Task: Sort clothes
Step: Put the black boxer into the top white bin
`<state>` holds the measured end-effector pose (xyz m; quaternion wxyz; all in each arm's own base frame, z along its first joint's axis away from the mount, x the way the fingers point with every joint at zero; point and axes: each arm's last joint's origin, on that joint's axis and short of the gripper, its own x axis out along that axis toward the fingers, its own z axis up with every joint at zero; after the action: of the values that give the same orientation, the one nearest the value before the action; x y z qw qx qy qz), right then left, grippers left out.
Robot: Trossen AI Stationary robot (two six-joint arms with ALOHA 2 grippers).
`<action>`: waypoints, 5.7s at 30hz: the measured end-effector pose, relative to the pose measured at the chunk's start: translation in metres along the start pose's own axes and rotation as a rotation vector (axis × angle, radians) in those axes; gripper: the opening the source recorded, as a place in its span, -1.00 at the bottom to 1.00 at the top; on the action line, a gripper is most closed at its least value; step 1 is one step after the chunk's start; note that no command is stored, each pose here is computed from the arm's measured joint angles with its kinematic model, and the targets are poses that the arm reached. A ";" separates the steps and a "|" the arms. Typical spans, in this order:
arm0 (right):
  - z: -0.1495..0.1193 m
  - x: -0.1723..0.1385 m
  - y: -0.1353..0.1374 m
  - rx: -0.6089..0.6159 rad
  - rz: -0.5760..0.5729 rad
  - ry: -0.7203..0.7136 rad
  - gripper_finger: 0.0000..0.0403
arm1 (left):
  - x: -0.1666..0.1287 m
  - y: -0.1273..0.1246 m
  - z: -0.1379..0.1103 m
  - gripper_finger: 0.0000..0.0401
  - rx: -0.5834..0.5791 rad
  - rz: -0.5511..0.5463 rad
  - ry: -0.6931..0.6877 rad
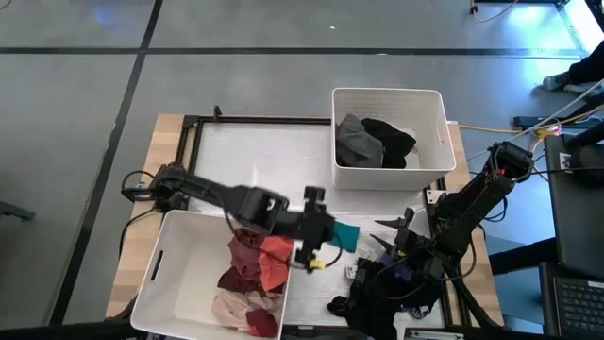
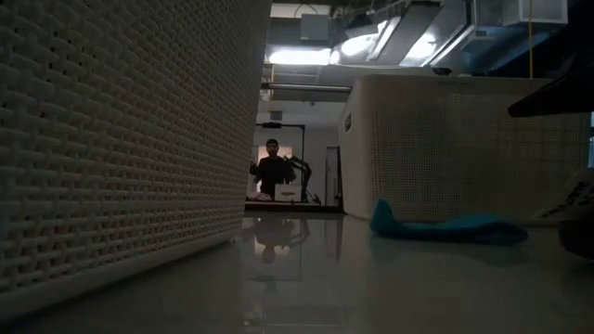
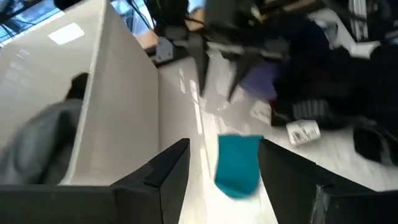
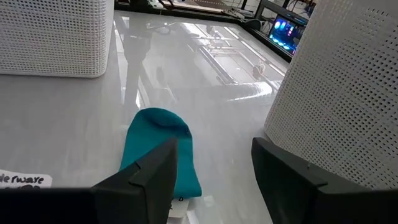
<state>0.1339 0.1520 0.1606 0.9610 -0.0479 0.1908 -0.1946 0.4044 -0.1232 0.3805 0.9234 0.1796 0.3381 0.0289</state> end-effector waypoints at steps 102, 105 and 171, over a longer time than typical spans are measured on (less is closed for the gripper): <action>0.186 -0.037 0.047 -0.296 0.128 0.320 -0.95 | -0.079 -0.085 -0.142 -0.10 -0.013 -0.030 -0.699; 0.207 -0.045 0.034 -0.267 0.076 0.224 -0.92 | -0.079 -0.085 -0.142 -0.10 -0.013 -0.030 -0.699; 0.312 0.017 -0.261 0.036 -0.745 0.532 -0.93 | -0.080 -0.085 -0.142 -0.10 0.030 -0.016 -0.700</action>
<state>0.1757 -0.0889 0.4859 0.7438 -0.0447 0.3970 -0.5359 0.2469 -0.1721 0.2989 0.9807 0.1898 0.0028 -0.0467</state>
